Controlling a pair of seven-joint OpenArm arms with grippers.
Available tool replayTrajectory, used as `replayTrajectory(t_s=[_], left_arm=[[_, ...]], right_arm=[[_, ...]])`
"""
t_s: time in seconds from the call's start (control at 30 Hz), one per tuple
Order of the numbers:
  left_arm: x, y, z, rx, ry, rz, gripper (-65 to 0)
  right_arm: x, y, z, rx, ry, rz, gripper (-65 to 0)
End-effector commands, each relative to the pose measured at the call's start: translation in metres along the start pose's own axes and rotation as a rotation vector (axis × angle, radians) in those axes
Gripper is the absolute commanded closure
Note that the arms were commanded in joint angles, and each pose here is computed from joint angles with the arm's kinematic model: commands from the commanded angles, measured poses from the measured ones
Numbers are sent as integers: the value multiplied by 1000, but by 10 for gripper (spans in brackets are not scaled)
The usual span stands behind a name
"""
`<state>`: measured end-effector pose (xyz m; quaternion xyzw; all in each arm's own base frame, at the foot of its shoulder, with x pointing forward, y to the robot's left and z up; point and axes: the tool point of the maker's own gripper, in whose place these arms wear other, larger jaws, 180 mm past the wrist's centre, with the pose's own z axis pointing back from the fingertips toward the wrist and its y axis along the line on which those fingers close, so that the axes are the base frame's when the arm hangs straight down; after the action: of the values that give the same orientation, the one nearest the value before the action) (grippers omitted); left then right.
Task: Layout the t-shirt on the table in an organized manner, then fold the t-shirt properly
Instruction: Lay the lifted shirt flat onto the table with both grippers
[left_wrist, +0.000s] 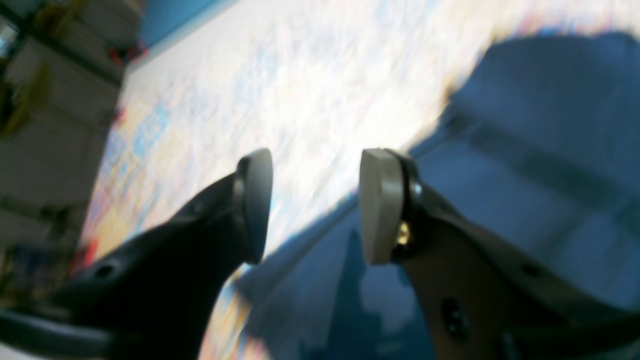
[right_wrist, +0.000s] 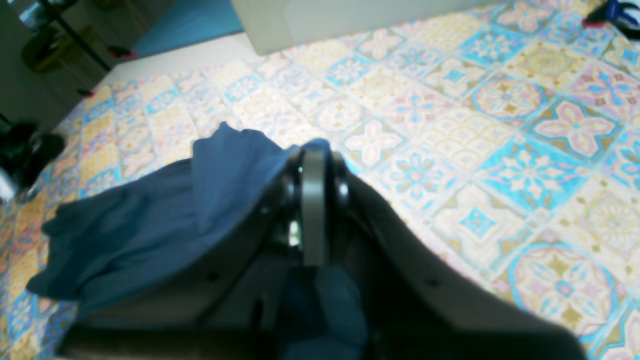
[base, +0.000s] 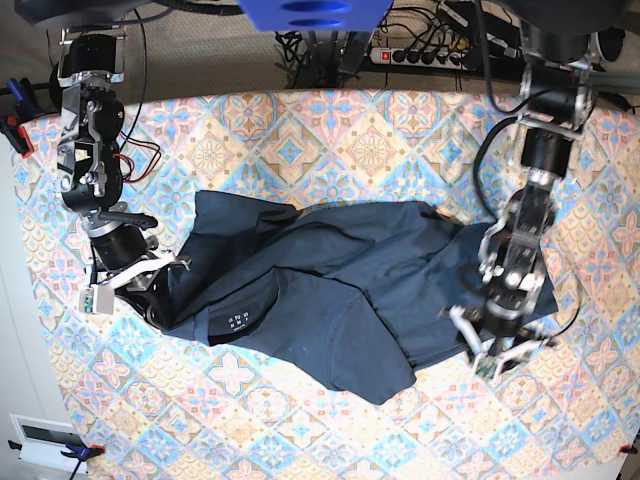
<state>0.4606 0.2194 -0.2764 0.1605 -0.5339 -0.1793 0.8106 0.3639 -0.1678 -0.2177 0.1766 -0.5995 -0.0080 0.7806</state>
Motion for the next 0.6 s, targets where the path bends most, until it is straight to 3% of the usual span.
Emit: replayTrajectory(t_s=[0.0,0.37,0.57], left_arm=[[27,15,4,24,-82,-1,-271],[8,17,36,18,-81,-8,-271],[-45,13,60,-20,93,-15,-266]], right_arm=[[21,2,1,11,-65,25,-3],[23,-2,2,-4,-69,36,-3],[20,-9,1,-49,-60,116,-3]])
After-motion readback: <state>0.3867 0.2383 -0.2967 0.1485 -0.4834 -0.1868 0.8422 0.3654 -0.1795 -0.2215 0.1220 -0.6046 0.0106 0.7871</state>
